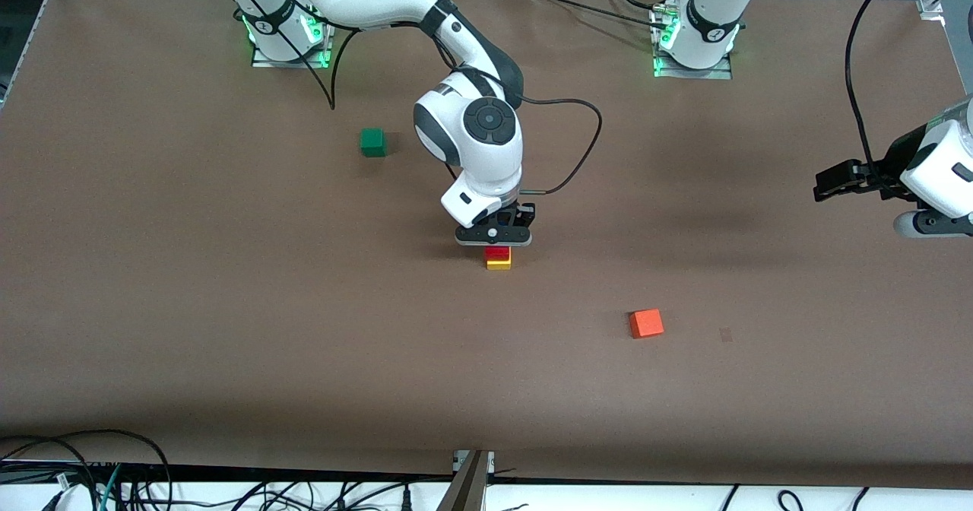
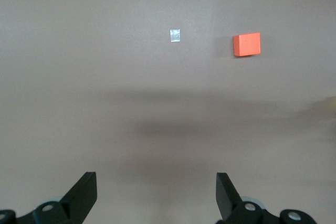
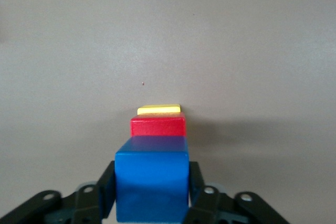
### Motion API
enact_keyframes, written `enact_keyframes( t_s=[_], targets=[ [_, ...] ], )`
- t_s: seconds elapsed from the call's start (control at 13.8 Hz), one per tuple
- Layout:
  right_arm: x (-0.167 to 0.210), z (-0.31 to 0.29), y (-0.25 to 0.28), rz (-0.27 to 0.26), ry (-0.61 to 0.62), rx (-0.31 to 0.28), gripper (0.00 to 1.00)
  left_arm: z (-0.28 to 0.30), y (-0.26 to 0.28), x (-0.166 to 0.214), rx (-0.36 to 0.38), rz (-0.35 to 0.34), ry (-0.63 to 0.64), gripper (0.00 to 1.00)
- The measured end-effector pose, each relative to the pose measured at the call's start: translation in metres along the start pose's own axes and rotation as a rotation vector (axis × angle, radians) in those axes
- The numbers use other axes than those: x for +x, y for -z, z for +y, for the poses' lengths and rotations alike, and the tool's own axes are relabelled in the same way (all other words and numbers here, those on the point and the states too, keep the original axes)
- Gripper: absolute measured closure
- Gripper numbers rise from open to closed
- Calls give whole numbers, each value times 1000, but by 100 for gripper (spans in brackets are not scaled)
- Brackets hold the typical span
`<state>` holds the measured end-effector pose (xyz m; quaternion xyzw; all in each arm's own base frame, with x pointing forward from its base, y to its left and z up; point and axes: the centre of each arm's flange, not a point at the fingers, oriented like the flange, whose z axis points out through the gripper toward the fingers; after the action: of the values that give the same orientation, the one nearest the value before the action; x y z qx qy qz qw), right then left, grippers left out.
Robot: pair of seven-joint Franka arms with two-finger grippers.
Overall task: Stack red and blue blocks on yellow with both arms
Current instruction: 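Lower the blue cube onto the red cube and open the right gripper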
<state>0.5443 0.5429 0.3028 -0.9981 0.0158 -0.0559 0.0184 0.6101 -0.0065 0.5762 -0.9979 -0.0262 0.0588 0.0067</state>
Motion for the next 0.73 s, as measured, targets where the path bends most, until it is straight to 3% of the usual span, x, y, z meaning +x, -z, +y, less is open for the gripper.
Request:
enact_keyframes(
  t_s=[0.15, 0.36, 0.58, 0.73],
  targets=[
    [1, 0, 0, 4, -1, 2, 29, -3, 0, 0, 0, 0, 5, 0],
    [4, 2, 3, 10, -4, 3, 1, -9, 0, 1, 0, 0, 15, 0],
    [22, 13, 30, 21, -31, -5, 0, -15, 0, 1, 0, 0, 25, 0],
    [47, 34, 84, 60, -73, 19, 0, -25, 0, 1, -2, 0, 37, 0]
  ],
)
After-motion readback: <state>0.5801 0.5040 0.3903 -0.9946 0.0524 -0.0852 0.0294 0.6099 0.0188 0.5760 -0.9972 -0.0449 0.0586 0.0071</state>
